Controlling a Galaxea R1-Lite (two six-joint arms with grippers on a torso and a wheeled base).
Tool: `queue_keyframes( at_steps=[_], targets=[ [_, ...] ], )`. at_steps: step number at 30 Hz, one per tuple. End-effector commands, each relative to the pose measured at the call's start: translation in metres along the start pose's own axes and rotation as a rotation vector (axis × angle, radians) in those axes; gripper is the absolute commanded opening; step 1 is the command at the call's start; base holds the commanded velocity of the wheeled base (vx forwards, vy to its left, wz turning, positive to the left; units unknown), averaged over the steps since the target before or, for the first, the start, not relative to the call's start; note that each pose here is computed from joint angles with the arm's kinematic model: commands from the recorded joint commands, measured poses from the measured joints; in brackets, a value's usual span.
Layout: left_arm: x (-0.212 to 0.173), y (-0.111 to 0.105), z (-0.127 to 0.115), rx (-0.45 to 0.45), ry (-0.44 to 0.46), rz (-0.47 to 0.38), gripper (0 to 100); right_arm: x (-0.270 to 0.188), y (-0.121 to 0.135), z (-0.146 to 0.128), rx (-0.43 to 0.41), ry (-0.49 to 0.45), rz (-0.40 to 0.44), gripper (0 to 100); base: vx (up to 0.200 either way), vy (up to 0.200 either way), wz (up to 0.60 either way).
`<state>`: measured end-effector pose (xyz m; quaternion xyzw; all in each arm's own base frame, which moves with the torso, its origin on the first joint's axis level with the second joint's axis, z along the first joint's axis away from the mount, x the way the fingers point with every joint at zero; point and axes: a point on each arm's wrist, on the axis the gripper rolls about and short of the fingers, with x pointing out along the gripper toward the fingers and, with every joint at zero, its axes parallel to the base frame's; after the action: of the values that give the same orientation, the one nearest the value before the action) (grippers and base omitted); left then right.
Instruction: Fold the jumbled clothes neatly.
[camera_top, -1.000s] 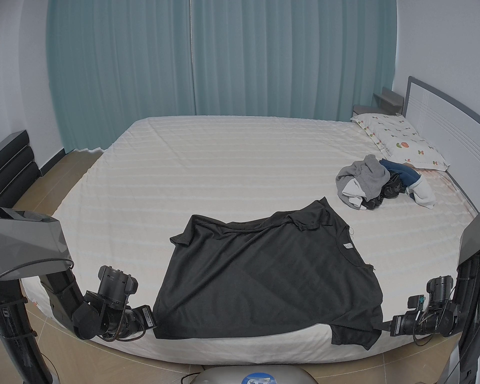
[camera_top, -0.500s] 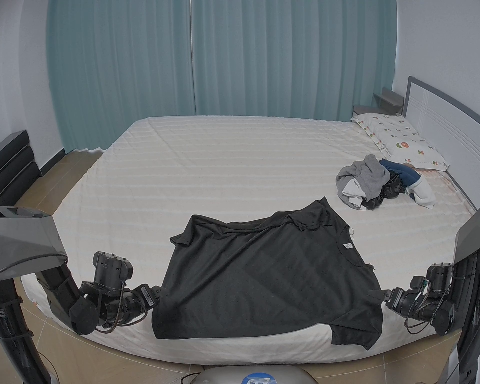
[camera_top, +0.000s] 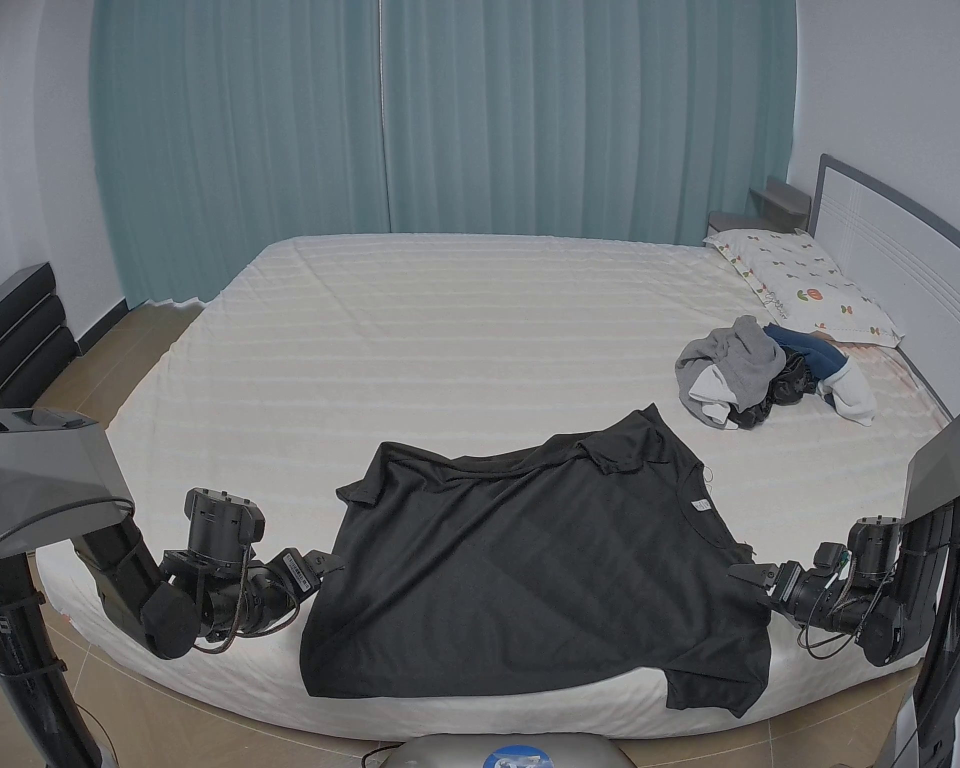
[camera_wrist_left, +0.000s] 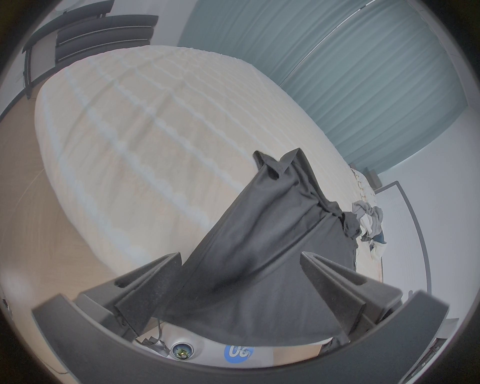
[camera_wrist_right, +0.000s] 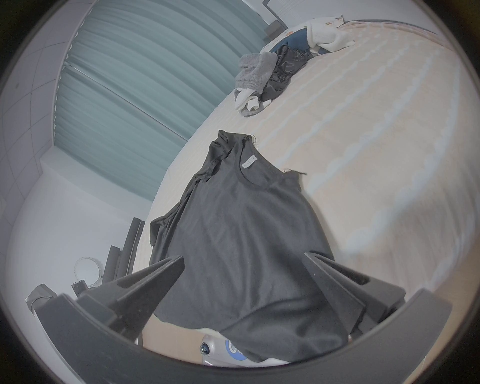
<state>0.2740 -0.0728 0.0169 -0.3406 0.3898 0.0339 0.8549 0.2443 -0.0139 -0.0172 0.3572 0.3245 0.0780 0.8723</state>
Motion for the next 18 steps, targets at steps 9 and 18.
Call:
queue_keyframes(
  at_steps=[9,18],
  targets=[
    [0.009,-0.007,0.006,-0.089,-0.010,-0.026,100,0.003,-0.001,0.000,0.002,0.001,0.007,100,0.000,0.000,0.00],
    [0.016,-0.006,0.005,-0.090,-0.004,-0.019,100,0.005,-0.001,-0.001,0.003,0.008,0.005,100,0.067,0.000,0.00]
  ],
)
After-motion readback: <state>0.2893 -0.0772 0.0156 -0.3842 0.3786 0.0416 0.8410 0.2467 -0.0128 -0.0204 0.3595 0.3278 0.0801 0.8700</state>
